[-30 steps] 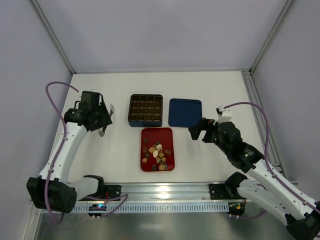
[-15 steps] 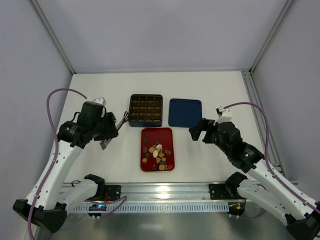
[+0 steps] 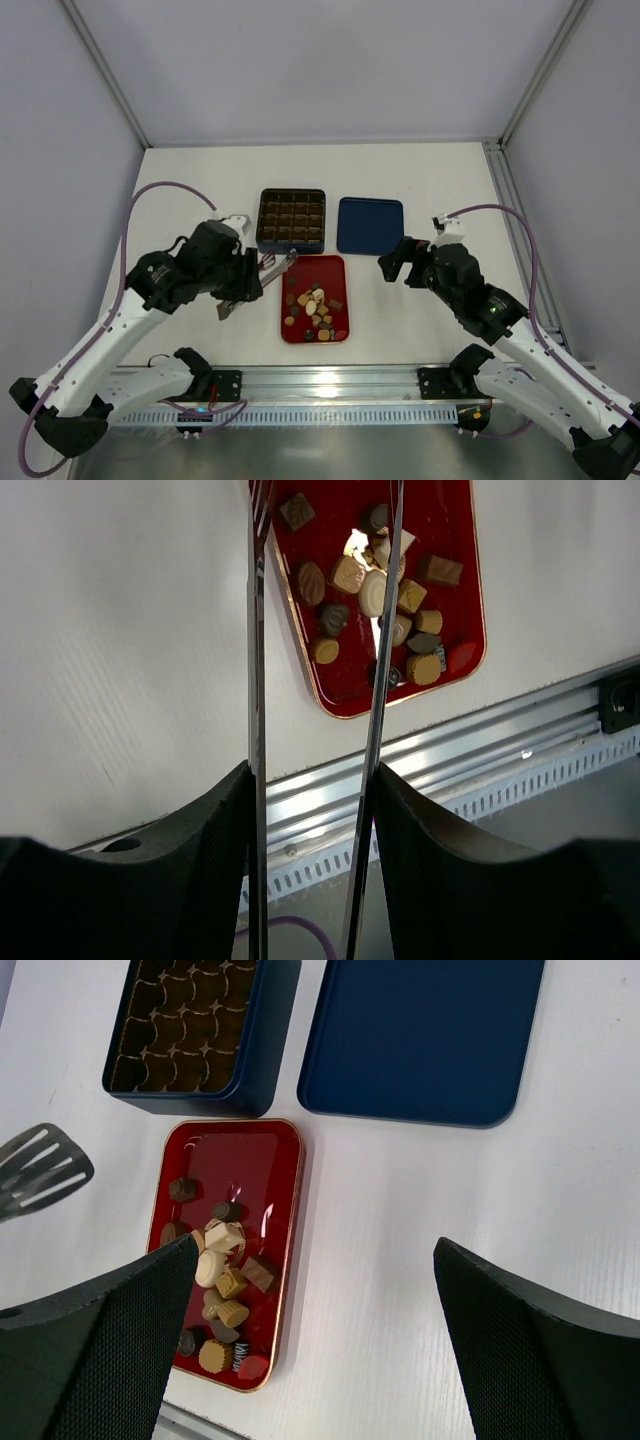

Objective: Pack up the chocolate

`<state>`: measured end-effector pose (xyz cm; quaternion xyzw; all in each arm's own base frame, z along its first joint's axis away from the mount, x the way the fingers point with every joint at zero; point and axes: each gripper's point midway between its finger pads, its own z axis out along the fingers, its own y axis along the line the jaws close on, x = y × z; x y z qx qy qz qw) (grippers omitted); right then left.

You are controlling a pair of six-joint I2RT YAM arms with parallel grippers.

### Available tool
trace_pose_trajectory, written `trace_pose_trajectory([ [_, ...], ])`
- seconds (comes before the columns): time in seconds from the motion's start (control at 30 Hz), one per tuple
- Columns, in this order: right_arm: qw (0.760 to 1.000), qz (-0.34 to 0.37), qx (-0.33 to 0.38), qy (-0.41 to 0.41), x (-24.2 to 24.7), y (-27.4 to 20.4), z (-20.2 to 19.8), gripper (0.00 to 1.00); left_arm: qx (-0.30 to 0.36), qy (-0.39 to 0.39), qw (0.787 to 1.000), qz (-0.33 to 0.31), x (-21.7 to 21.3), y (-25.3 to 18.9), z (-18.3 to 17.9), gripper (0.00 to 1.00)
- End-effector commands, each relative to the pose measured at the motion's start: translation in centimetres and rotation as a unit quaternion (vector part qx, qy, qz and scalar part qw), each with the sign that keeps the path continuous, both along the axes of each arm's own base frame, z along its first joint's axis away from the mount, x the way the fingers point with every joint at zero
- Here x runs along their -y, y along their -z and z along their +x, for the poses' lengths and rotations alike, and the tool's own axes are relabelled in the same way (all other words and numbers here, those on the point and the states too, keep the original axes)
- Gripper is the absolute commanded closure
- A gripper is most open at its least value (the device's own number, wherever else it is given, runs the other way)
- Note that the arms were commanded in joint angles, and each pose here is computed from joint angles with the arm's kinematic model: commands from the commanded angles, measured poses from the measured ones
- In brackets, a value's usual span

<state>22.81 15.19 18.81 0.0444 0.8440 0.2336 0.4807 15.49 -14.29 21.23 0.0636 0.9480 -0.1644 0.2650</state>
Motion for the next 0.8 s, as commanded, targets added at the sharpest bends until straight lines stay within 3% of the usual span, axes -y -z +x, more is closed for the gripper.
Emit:
trace_pose_trajectory([
  [0.0, 1.0, 0.013, 0.011, 0.013, 0.1, -1.6, 0.2, 0.0, 0.0, 0.018, 1.0, -0.005, 1.7, 0.1, -0.5, 0.51],
  [0.2, 1.0, 0.009, 0.007, 0.019, 0.6, -1.2, 0.0, 0.0, -0.006, 0.082, 0.996, 0.033, 5.5, 2.0, -2.3, 0.51],
  [0.77, 1.0, 0.006, 0.008, 0.029, 1.6, -0.8, -0.9, 0.0, -0.02, 0.1, 0.993, 0.066, 8.1, 5.4, -1.8, 0.54],
])
